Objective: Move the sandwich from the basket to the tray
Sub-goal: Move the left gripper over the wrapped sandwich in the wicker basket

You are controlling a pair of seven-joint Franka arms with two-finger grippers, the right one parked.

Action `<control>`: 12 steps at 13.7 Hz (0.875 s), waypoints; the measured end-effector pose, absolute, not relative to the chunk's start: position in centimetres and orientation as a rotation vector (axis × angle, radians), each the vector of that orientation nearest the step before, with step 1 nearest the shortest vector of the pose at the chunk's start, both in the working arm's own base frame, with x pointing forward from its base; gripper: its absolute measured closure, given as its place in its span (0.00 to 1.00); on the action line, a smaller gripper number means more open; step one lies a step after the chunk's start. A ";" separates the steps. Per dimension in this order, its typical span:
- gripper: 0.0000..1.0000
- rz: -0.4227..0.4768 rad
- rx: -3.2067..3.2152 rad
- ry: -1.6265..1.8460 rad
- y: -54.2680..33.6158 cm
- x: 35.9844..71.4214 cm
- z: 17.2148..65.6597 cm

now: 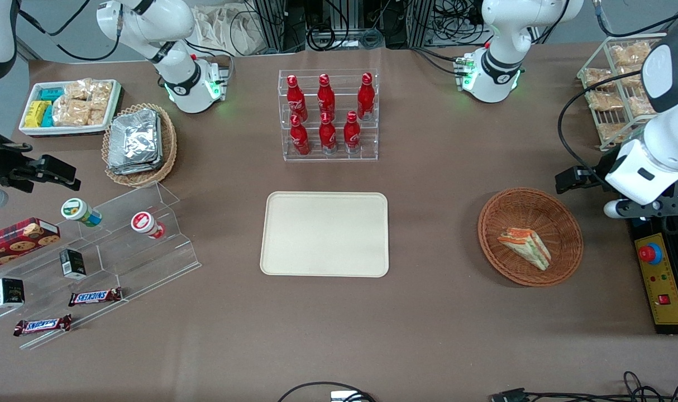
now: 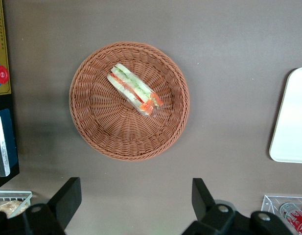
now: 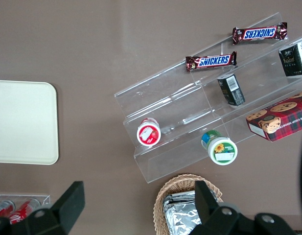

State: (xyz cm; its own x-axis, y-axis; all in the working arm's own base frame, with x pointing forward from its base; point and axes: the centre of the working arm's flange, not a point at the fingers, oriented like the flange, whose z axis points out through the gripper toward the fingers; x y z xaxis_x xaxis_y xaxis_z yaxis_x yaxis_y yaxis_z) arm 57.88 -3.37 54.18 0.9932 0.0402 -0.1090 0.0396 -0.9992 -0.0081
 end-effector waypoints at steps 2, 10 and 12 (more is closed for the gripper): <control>0.00 0.178 -3.131 -0.067 -3.2 58.1 53.7; 0.00 0.223 -3.112 -0.311 -0.7 60.9 46.9; 0.00 0.239 -3.078 -0.503 -0.4 61.1 43.6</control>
